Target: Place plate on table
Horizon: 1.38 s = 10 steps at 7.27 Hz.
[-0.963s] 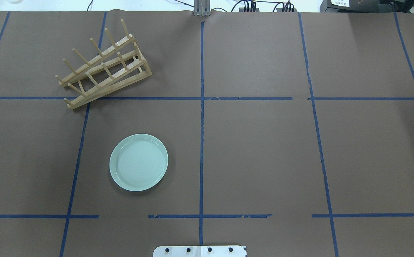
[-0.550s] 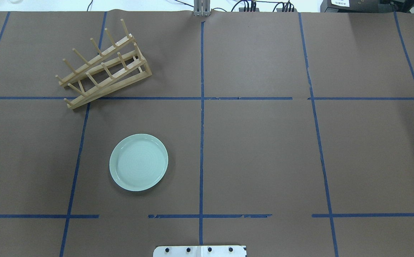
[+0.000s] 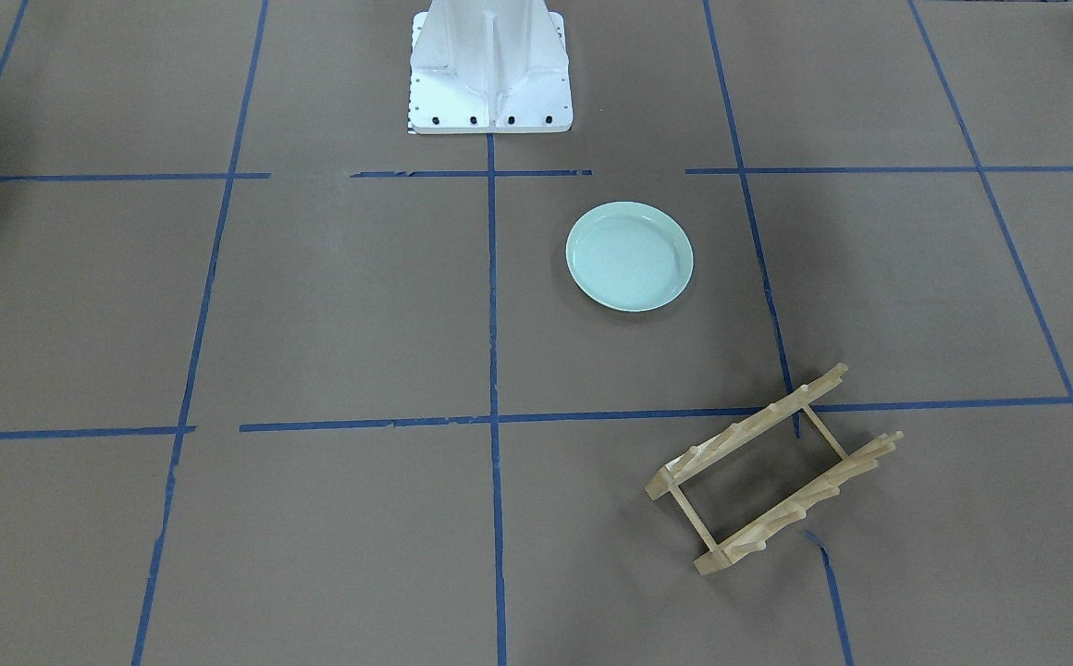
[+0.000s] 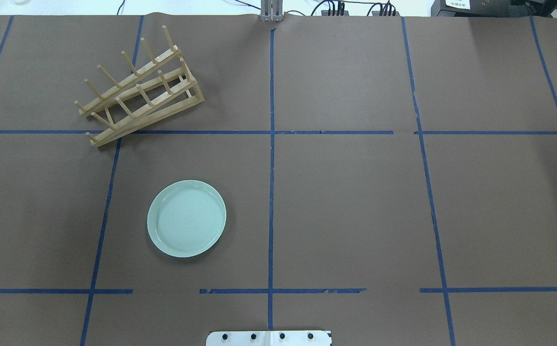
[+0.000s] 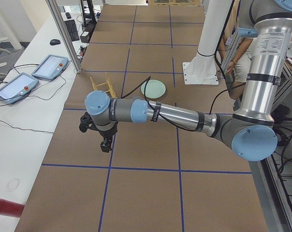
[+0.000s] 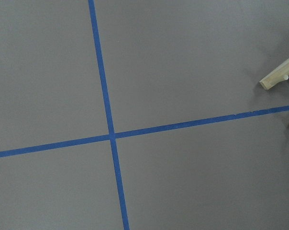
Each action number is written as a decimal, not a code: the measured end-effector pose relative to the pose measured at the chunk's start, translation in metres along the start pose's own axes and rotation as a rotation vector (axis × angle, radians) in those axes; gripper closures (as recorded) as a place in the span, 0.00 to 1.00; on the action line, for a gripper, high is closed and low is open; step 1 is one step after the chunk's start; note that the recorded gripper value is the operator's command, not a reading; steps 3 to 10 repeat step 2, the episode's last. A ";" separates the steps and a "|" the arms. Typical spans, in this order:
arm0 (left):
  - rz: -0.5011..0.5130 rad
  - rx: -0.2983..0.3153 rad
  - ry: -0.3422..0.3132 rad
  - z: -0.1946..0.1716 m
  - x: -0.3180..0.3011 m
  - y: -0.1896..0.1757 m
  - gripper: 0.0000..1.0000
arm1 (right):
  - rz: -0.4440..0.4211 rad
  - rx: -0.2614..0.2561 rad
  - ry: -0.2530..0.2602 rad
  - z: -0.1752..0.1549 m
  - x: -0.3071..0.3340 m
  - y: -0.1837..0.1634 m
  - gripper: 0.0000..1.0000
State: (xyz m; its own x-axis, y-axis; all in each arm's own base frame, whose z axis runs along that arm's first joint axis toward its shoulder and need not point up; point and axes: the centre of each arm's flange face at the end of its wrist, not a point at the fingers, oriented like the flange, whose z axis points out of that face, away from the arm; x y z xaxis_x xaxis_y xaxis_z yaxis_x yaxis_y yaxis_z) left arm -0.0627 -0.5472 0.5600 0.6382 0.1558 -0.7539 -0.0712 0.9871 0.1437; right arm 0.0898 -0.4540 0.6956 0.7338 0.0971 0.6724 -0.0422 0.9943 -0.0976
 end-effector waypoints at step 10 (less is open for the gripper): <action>-0.002 0.004 -0.001 -0.002 -0.001 0.002 0.00 | 0.000 0.000 0.000 0.000 0.000 0.000 0.00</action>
